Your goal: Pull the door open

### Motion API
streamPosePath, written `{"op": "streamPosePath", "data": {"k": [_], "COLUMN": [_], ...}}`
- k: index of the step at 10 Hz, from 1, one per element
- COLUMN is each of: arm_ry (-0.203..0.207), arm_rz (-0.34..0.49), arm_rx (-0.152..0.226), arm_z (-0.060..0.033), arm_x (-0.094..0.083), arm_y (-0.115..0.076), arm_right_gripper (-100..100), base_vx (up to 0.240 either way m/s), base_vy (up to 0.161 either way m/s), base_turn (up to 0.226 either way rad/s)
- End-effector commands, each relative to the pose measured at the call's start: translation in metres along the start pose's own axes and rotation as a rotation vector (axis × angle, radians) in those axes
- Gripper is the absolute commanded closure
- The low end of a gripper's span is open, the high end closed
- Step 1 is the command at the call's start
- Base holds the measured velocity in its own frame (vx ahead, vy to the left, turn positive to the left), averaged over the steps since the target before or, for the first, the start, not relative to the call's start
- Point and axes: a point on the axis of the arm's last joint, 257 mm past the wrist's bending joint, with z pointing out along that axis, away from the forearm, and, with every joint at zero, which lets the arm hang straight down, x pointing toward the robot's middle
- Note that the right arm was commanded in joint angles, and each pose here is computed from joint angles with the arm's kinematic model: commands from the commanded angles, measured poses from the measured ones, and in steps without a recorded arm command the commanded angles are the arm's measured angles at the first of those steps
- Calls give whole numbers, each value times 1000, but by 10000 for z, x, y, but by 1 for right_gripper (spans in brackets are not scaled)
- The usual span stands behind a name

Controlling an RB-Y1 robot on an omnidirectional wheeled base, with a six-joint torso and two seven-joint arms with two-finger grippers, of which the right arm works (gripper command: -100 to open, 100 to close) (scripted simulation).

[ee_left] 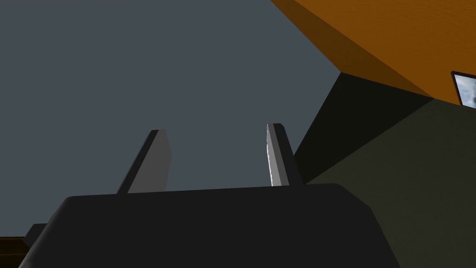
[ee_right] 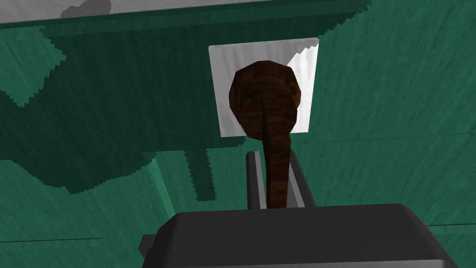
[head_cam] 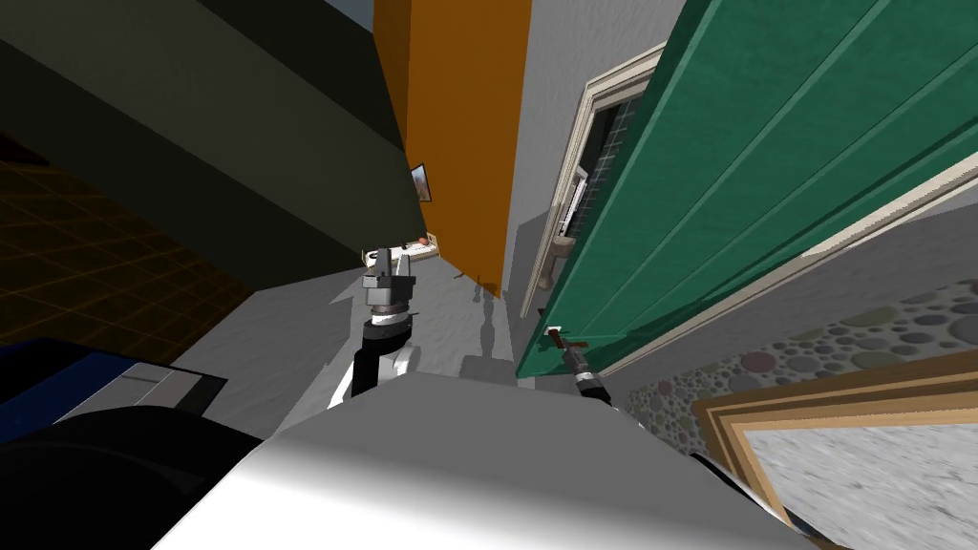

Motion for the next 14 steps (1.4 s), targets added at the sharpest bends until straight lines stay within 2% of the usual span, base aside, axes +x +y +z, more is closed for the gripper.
{"op": "streamPosePath", "data": {"k": [1, 2, 3, 4, 5, 6, 7, 8, 11, 14], "arm_ry": [30, 44, 44, 77, 77, 115, 120, 115, 174, 168], "arm_rz": [-5, -6, -6, -9, -9, -11, -8, -11, -9, -11], "arm_rx": [-3, -4, -4, -6, -6, -7, -15, -7, -7, 3], "arm_z": [-91, -134, -134, -238, -238, -359, -334, -359, -551, -578], "arm_x": [40, 60, 60, 107, 107, 163, 184, 163, 251, 225], "arm_y": [2, 3, 3, 4, 4, 5, 30, 5, 6, -25], "arm_right_gripper": [100, 100, 100, 100, 100, 100, 100, 100, 100, 100], "base_vx": [-74, -98, -78, -97, -82, -85, -75, -41, -32, -17], "base_vy": [-19, -24, -8, -15, -28, -58, -61, -28, -58, -25], "base_turn": [-9, -24, -19, -19, -21, -13, -20, 13, -7, 1]}}
